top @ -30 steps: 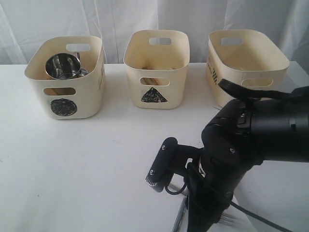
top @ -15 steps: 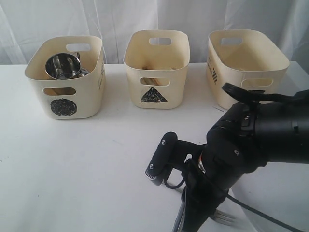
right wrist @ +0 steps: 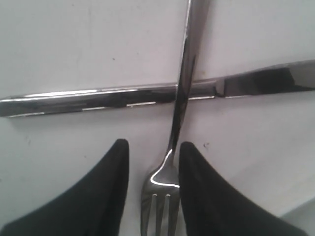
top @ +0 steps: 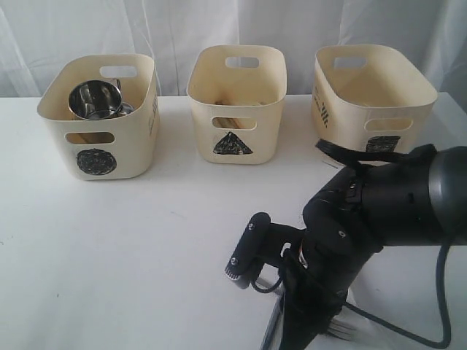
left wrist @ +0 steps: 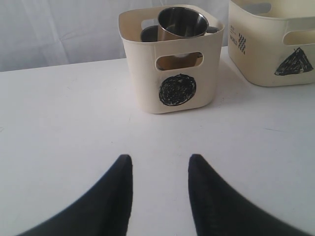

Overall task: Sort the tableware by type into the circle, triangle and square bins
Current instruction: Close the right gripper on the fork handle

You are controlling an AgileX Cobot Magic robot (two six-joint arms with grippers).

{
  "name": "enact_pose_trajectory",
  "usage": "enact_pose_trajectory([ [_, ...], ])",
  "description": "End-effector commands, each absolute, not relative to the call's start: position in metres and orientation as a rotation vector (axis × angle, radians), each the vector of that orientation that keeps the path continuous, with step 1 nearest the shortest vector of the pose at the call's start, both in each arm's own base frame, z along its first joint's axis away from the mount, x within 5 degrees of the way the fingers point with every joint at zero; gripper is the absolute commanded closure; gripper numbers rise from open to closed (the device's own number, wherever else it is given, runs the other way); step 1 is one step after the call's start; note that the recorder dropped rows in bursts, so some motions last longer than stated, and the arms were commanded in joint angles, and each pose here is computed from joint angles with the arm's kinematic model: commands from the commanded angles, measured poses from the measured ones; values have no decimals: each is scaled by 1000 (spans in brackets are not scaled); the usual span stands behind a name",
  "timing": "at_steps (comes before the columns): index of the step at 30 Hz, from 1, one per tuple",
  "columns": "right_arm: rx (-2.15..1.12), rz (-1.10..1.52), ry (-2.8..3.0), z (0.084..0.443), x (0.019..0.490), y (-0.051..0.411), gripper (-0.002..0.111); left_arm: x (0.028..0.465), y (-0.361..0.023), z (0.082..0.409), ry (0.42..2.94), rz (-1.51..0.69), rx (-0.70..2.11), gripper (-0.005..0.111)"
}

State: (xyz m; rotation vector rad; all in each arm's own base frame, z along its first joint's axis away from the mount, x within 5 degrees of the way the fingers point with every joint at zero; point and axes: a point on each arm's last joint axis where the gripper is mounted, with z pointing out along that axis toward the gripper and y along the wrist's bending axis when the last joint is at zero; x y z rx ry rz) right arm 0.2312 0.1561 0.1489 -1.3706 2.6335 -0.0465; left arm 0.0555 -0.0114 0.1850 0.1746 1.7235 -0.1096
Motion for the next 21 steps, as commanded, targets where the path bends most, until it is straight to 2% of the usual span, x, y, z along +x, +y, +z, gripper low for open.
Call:
enact_pose_trajectory([
  [1,-1375,-46,2626,147,232,155,75,55,-11,185,1716,-111,169,64],
  [13,-1394,-30,2672,131,233,157,75,55,-11,185,1716,-111,169,64],
  [21,-1411,76,2682,130,229,162,75,55,-11,185,1716,-111,169,64],
])
